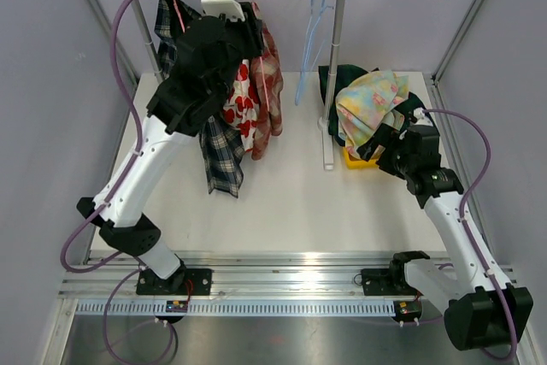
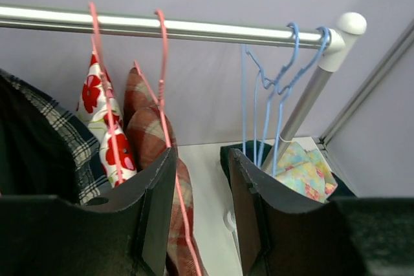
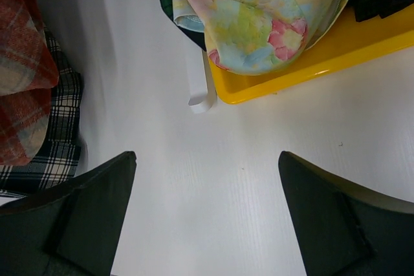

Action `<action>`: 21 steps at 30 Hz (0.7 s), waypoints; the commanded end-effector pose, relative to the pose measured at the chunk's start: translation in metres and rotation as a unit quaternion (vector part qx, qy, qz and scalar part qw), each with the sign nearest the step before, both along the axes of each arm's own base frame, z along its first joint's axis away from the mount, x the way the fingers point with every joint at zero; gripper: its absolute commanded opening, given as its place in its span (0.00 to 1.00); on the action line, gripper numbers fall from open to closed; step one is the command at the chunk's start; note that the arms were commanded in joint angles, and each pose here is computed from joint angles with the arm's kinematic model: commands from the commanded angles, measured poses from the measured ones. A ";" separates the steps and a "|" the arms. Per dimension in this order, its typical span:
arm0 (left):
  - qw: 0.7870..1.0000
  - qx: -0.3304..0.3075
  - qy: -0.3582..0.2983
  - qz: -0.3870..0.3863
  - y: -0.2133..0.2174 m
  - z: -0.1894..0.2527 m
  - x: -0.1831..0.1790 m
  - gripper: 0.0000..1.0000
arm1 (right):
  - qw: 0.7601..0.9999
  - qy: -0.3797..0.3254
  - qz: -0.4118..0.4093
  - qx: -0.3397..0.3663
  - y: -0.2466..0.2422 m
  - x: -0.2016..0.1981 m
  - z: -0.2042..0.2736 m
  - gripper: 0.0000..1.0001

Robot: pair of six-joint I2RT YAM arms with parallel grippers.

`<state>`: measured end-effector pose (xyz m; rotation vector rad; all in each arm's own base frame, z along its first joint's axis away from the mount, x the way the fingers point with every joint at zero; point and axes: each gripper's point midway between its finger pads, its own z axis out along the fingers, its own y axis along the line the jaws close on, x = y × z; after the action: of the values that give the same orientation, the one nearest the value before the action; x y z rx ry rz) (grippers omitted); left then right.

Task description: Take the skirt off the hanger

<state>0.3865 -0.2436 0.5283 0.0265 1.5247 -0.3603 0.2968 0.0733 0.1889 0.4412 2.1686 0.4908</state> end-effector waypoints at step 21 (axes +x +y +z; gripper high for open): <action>0.989 0.041 0.127 0.056 -0.015 -0.123 0.094 0.28 | 1.000 0.001 0.009 -0.013 -0.001 -0.018 0.002 0.99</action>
<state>0.4754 -0.2573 0.3832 -0.0036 1.8335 -0.1586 0.2809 0.0708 0.1880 0.4406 2.1884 0.4786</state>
